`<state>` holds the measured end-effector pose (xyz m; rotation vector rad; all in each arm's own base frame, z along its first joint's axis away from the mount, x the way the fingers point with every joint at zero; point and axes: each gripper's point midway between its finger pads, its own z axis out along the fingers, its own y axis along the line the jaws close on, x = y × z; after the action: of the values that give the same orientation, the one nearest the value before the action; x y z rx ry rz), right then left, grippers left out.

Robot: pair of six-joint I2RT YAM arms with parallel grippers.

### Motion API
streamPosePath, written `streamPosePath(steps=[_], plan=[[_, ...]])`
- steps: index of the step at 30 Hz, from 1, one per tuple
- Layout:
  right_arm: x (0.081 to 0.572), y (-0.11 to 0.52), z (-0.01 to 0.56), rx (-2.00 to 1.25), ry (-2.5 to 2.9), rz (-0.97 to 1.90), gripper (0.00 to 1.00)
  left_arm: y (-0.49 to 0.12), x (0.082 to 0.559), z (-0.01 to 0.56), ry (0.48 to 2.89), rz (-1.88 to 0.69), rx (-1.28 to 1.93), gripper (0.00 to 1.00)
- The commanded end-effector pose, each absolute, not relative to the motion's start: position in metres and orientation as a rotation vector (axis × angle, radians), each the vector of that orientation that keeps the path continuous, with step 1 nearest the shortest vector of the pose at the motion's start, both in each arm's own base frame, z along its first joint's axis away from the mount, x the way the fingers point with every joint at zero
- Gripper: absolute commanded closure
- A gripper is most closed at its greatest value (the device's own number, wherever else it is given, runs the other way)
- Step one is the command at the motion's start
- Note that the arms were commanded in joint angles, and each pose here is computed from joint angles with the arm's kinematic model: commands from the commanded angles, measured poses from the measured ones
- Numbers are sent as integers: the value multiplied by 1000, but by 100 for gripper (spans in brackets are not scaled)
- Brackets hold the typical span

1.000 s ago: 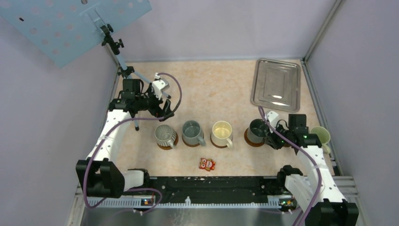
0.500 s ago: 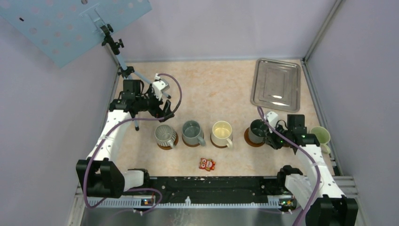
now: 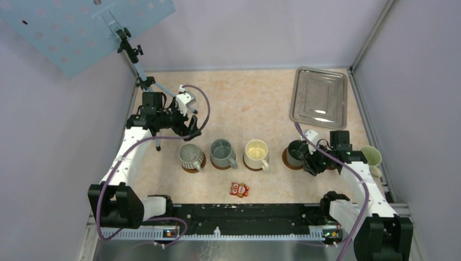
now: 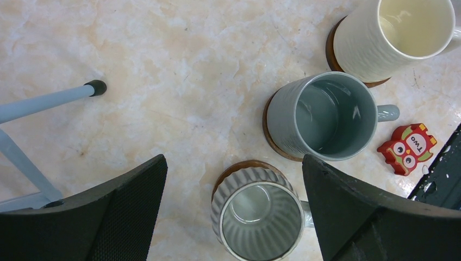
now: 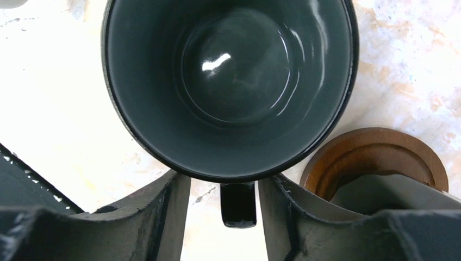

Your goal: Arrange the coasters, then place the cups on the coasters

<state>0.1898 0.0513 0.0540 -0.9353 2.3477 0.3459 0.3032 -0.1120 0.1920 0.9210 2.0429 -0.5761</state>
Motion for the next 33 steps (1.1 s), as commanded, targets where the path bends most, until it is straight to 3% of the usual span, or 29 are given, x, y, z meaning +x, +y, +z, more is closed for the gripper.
streamPosePath(steps=[1,15,29,33], plan=[[197,62,76,-1013,2250,385,51,-114,303,201,2001,-561,920,1],[167,82,87,-1255,2100,503,51,-115,304,200,2001,-577,914,1],[177,81,81,-1212,2149,489,53,-115,306,202,2000,-575,915,1],[184,75,85,-1177,2177,445,50,-115,306,202,2000,-571,915,1]])
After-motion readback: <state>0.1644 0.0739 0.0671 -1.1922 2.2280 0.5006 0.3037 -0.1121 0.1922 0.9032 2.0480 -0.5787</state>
